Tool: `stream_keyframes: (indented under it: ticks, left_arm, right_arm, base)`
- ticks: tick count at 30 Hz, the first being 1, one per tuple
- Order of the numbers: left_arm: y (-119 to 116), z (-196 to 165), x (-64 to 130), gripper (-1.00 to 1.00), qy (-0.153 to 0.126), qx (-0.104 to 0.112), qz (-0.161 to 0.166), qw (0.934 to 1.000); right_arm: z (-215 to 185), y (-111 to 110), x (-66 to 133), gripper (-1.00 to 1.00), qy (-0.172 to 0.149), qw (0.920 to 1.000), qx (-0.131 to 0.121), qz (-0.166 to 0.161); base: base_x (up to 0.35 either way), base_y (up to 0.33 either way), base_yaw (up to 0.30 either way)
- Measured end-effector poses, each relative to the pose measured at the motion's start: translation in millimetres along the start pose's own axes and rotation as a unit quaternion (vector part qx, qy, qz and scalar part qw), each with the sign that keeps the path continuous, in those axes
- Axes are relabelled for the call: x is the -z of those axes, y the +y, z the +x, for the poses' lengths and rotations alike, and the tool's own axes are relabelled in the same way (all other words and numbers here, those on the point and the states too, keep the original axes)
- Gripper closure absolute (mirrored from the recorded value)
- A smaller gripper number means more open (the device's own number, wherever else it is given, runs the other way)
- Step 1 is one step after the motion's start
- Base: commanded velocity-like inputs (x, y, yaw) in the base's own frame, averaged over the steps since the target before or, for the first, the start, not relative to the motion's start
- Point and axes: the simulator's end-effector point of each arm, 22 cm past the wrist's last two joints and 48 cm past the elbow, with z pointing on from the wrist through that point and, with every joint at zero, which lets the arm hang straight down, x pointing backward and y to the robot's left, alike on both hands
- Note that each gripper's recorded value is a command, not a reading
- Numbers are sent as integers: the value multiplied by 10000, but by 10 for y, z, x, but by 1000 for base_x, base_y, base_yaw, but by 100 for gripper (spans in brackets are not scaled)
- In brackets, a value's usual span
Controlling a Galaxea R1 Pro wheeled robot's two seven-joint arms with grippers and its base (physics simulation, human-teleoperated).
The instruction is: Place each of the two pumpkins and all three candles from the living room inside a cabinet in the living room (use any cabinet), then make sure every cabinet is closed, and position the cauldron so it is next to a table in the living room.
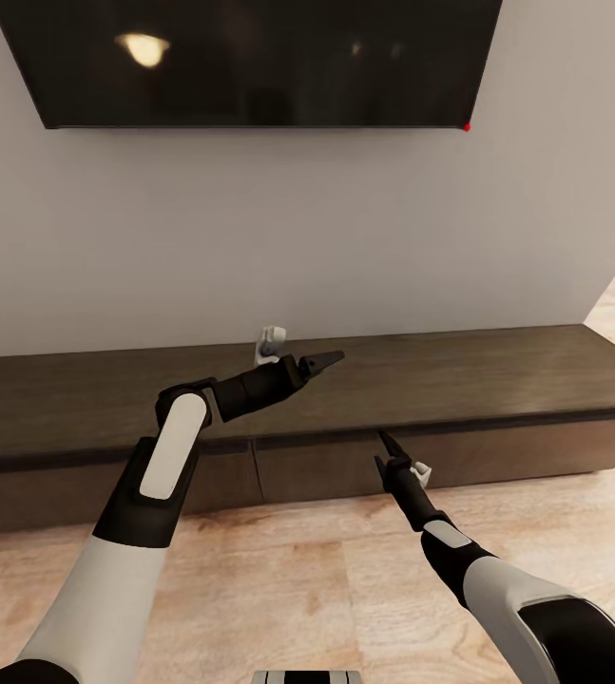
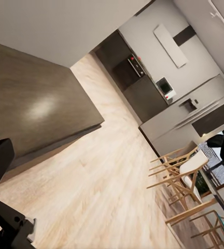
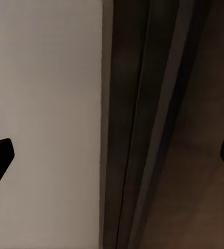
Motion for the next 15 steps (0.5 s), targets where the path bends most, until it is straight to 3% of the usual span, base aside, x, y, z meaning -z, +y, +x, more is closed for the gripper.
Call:
stream_keyframes:
  ticks: [11, 15]
  left_arm:
    - [-2, -1, 1, -100, -2, 0, 5, 10000]
    - [105, 39, -16, -100, 23, 69, -39, 10000]
  right_arm:
    - [-8, -19, 2, -100, -6, 10000, 18, 42]
    - [3, -133, 11, -100, 4, 9999, -10, 129]
  base:
    - [0, 0, 0]
    - [0, 0, 0]
